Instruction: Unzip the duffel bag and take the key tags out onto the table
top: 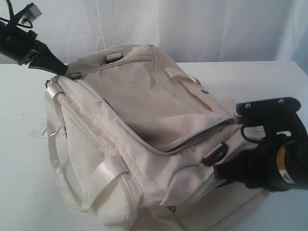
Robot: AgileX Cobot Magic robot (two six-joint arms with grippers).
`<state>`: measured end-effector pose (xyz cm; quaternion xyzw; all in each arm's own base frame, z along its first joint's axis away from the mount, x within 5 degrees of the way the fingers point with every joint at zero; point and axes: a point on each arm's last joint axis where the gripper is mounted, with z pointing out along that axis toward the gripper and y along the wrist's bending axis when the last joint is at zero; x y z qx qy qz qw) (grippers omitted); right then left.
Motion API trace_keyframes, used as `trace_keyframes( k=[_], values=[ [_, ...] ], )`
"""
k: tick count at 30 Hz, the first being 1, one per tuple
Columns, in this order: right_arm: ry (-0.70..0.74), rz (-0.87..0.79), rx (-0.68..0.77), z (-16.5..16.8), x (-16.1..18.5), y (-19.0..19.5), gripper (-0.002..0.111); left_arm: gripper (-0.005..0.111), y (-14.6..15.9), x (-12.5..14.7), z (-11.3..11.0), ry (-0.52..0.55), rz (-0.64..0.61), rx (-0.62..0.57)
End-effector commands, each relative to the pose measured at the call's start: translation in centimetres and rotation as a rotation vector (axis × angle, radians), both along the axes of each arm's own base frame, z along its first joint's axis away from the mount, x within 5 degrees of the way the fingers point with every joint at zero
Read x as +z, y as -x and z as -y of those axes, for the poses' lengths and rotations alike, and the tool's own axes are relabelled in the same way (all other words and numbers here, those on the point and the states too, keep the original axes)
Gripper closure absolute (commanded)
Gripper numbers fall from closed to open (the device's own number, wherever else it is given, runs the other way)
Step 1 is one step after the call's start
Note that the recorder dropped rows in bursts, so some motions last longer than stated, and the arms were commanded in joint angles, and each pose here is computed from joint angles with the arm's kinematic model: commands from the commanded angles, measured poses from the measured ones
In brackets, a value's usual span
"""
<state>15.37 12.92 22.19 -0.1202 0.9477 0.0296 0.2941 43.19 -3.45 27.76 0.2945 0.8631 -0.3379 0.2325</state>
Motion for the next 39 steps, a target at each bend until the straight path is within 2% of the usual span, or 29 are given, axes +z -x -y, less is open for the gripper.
trace_keyframes(
  k=[1,4,9,12,15,20,26,30,33,36,38,39],
  values=[
    [0.037,0.038,0.031,-0.4,0.2,-3.2,0.072,0.107,3.7,0.6,-1.1,0.043,-0.096,-0.035],
    [0.071,0.031,0.045,-0.8,-0.3,-5.3,0.072,0.107,6.0,0.7,-1.7,0.045,-0.123,-0.012],
    [0.086,0.042,0.047,-1.7,-0.5,-8.9,0.072,0.107,10.0,1.9,-2.8,0.024,-0.079,0.080],
    [0.059,0.084,0.065,-2.7,-0.3,-12.0,0.072,0.107,12.9,2.5,-2.7,0.011,-0.050,0.134],
    [0.050,0.128,0.077,-3.7,0.4,-14.7,0.072,0.107,15.1,2.0,-2.3,0.011,-0.072,0.167],
    [0.041,0.190,0.085,-5.2,2.4,-17.9,0.071,0.107,18.7,-0.9,-1.3,0.071,-0.196,0.179],
    [0.080,0.118,0.122,-4.9,4.9,-16.9,0.071,0.107,22.1,-0.5,-0.6,0.078,-0.139,0.188],
    [0.048,0.114,0.174,-4.3,7.6,-15.0,0.070,0.107,22.6,0.1,-0.6,0.063,-0.100,0.191],
    [-0.065,0.121,0.274,-4.1,10.9,-12.4,0.058,0.107,22.2,1.1,-0.7,0.053,-0.049,0.197],
    [-0.175,0.116,0.377,-4.5,12.6,-10.5,0.051,0.106,22.1,2.7,-0.6,0.051,-0.002,0.173],
    [-0.284,0.079,0.474,-5.4,13.1,-9.5,0.048,0.097,22.1,3.9,-0.6,0.050,0.015,0.150],
    [-0.341,0.066,0.565,-6.3,13.3,-8.8,0.048,0.084,22.0,4.5,-0.6,0.051,0.018,0.143]
  ],
)
